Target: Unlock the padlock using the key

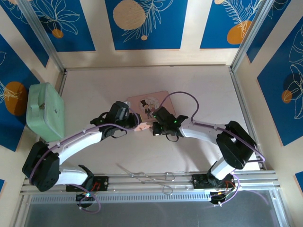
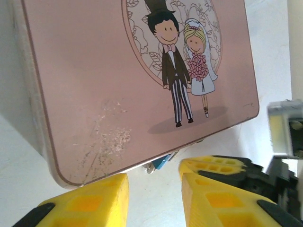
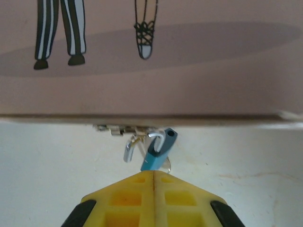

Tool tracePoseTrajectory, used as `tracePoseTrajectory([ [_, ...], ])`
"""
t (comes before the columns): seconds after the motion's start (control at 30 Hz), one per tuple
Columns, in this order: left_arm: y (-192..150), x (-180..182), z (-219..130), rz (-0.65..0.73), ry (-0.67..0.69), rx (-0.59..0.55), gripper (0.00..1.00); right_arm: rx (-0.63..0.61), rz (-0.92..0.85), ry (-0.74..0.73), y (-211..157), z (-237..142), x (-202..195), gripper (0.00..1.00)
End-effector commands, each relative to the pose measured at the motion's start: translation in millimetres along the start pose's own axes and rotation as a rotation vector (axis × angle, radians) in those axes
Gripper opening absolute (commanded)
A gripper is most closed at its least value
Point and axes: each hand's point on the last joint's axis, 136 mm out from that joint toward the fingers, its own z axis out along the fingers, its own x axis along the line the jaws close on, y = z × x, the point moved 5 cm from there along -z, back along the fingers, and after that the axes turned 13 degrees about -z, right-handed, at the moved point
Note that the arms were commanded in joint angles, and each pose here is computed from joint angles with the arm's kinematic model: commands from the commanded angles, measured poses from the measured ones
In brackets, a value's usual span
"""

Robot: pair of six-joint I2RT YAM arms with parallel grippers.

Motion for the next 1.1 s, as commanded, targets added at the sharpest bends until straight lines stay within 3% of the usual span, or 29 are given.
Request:
tracePoseTrajectory([
  [0.0, -1.0, -3.7, -0.9, -0.015, 0.007, 0.006, 0.35, -0.005, -0.021, 0.046, 4.5, 10.5, 10.0, 0.04],
  [0.37, -5.6, 5.8, 13.4, -0.031, 0.036, 0.033, 0.35, 0.063, -0.076, -0.121, 5.7, 37.8, 11.9, 0.01],
  [0.53, -5.3, 9.0, 13.9, -0.027, 0.05, 0.029, 0.36, 0.028, -0.103, -0.125, 8.3, 25.6, 20.3, 0.04],
  [0.8, -1.5, 8.9, 14.2, -0.013, 0.071, 0.018, 0.52, -0.124, -0.069, -0.081, 29.1, -54.2, 5.4, 0.36],
  [0.9, 3.7, 7.8, 9.4, 0.005, 0.081, 0.0, 0.56, -0.165, -0.03, -0.103, 43.1, -83.5, -18.2, 0.48],
  [0.97, 10.2, 6.8, 5.0, 0.014, 0.077, -0.016, 0.59, -0.187, 0.01, -0.117, 52.7, -94.5, -37.8, 0.61],
  [1.07, 22.1, 7.5, -0.9, 0.016, 0.076, -0.037, 0.63, -0.17, 0.082, -0.091, 64.7, -96.4, -64.7, 0.66],
])
